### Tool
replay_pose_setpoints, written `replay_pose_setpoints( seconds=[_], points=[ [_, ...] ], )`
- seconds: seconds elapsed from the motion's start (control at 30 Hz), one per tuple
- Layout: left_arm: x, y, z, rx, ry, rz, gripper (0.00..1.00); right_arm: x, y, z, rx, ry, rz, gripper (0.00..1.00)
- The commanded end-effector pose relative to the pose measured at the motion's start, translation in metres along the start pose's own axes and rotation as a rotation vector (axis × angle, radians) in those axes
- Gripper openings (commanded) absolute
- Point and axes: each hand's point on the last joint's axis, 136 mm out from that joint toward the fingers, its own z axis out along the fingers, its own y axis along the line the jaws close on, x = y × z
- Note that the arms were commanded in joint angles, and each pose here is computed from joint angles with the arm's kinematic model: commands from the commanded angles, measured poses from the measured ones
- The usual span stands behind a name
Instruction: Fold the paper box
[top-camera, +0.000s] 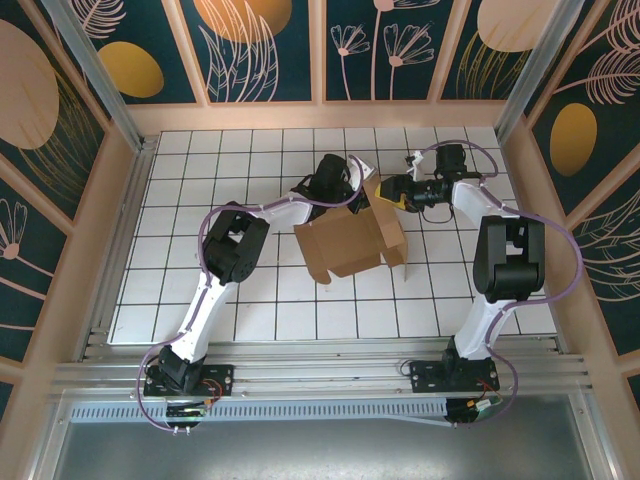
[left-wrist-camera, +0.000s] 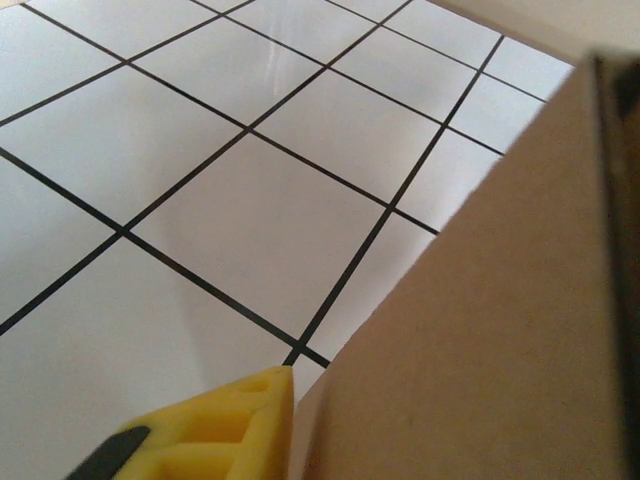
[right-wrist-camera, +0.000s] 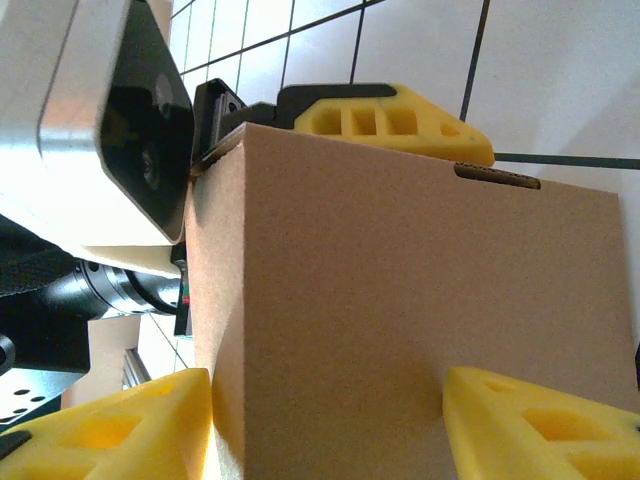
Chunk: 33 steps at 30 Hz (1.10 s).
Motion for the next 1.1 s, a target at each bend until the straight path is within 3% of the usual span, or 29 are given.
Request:
replay_pose_setpoints(
  seconds=[0.0, 0.1, 0.23, 0.27, 0.33, 0.37, 0.47, 0.57, 0.63, 0.87, 1.07],
  points=[
    [-0.001, 0.007, 0.002, -0.043, 0.012, -0.014, 0.10, 0.025, -0.016, 0.012, 0.034, 0.087, 0.080, 0.62],
    [0.002, 0.017, 0.002, -0.104, 0.021, -0.040, 0.02, 0.025, -0.016, 0.013, 0.032, 0.089, 0.081, 0.62],
    [0.004, 0.028, 0.000, -0.167, 0.034, -0.071, 0.02, 0.025, -0.016, 0.013, 0.033, 0.088, 0.081, 0.62],
    [0.003, 0.028, 0.000, -0.171, 0.037, -0.071, 0.07, 0.025, -0.016, 0.013, 0.033, 0.088, 0.081, 0.62],
    [0.000, 0.028, -0.002, -0.173, 0.034, -0.070, 0.28, 0.025, -0.016, 0.013, 0.031, 0.089, 0.080, 0.62],
    [-0.003, 0.027, -0.003, -0.173, 0.030, -0.066, 0.30, 0.025, -0.017, 0.013, 0.032, 0.089, 0.082, 0.62],
    [-0.009, 0.028, -0.004, -0.177, 0.018, -0.063, 0.23, 0.026, -0.018, 0.014, 0.031, 0.089, 0.086, 0.63],
    [-0.008, 0.030, -0.001, -0.181, 0.024, -0.069, 0.02, 0.026, -0.017, 0.014, 0.029, 0.089, 0.090, 0.63],
    [-0.007, 0.029, -0.001, -0.173, 0.031, -0.070, 0.00, 0.025, -0.016, 0.013, 0.031, 0.086, 0.088, 0.63],
    [-0.001, 0.016, -0.018, -0.149, 0.048, -0.087, 0.28, 0.008, 0.003, 0.002, 0.004, 0.029, 0.067, 0.68],
    [-0.001, 0.005, -0.037, -0.140, 0.042, -0.091, 0.31, -0.009, 0.022, -0.008, -0.032, -0.025, 0.049, 0.74]
  ],
)
